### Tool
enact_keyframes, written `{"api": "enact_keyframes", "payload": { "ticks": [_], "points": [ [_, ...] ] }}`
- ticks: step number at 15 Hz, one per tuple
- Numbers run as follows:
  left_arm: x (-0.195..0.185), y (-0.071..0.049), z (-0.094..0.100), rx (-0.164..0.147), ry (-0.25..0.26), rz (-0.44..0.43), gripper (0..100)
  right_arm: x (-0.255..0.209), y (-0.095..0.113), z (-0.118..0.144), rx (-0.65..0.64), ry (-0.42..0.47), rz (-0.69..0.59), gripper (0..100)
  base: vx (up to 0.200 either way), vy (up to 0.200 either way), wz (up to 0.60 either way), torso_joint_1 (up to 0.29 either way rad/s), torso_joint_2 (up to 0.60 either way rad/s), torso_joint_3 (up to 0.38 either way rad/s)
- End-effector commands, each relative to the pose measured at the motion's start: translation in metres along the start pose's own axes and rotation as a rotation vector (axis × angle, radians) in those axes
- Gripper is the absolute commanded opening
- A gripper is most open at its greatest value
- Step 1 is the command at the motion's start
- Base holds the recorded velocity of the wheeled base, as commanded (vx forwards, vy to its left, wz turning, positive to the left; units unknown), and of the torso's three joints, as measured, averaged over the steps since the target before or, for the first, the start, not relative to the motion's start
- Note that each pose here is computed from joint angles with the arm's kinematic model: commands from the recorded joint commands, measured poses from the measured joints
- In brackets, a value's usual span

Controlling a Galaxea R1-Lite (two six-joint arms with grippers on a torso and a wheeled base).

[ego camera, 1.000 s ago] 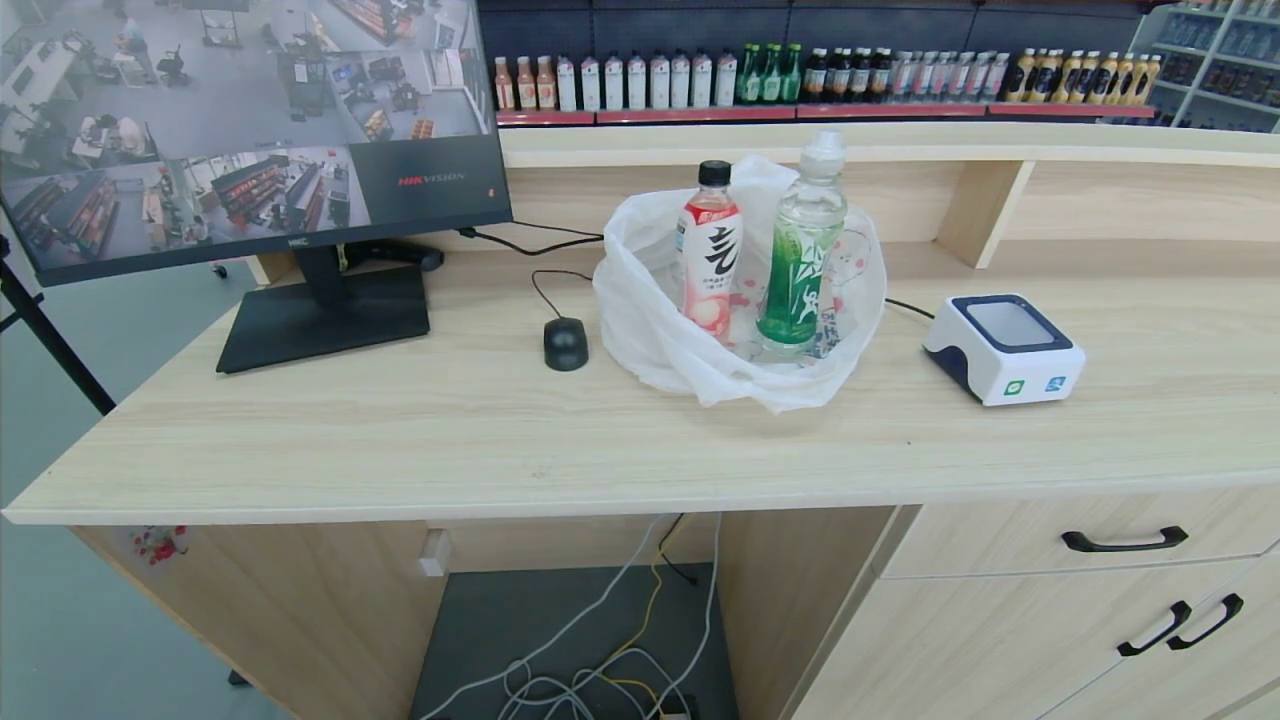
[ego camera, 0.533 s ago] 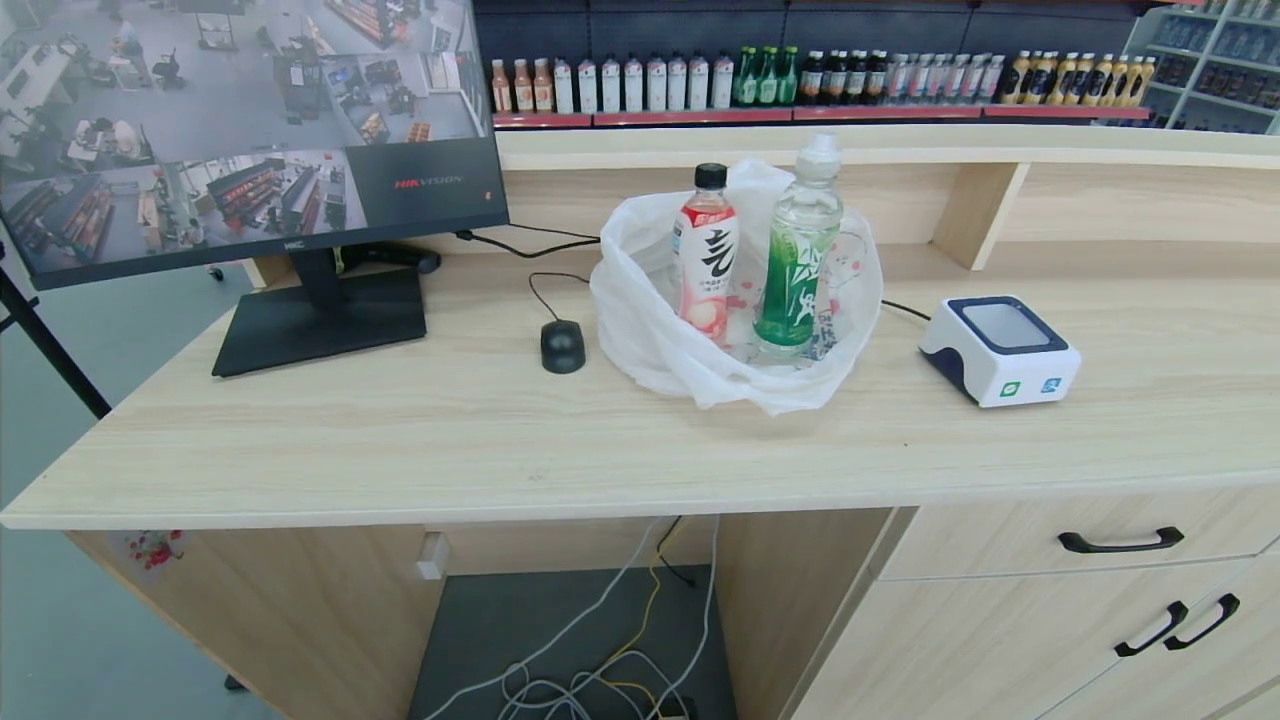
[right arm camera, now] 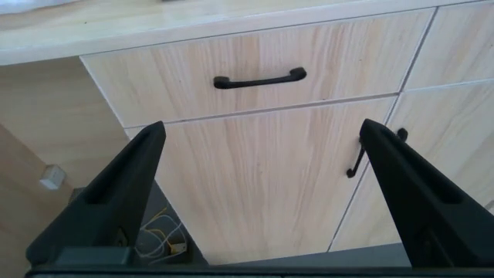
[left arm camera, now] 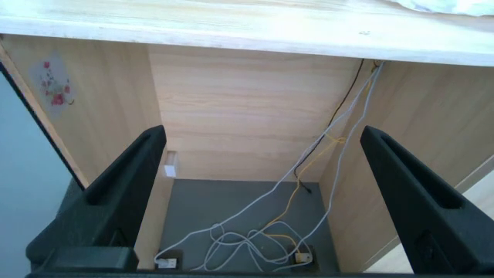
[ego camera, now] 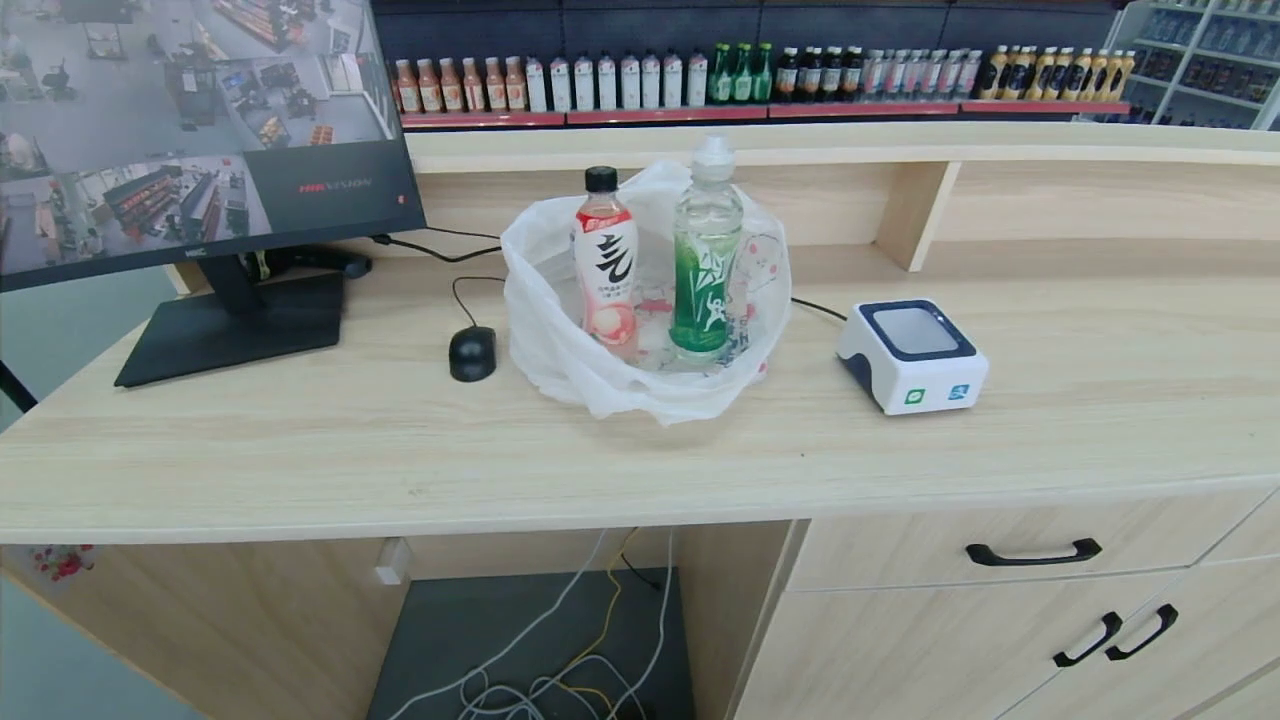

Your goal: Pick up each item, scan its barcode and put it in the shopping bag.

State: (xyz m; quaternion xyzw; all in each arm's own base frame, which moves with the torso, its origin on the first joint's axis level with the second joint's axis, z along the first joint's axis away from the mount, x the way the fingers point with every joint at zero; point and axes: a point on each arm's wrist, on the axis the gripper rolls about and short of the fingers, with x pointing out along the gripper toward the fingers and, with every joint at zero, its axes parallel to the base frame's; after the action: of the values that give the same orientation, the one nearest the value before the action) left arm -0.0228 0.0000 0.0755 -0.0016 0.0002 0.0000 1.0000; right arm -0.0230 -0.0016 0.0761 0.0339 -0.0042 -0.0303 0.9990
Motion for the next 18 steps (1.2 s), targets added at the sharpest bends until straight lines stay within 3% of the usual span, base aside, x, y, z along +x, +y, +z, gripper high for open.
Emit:
{"api": "enact_keyframes", "payload": {
  "ticks": [1,12,18],
  "points": [
    [0.0,0.0,0.0,-0.001,0.0,0.0,100,0.0002,0.0,-0.0001,-0.002,0.002,0.001,100,0.0,-0.2,0.0,0.007,0.01,0.002],
    [0.0,0.0,0.0,-0.004,0.0,0.0,100,0.0001,0.0,0.0003,-0.003,0.0,0.001,100,0.0,-0.2,0.0,0.002,0.0,0.0],
    [0.0,0.0,0.0,-0.004,0.0,0.0,100,0.0001,0.0,0.0003,-0.002,0.0,0.001,100,0.0,0.0,0.0,0.0,0.0,0.0]
  ]
}}
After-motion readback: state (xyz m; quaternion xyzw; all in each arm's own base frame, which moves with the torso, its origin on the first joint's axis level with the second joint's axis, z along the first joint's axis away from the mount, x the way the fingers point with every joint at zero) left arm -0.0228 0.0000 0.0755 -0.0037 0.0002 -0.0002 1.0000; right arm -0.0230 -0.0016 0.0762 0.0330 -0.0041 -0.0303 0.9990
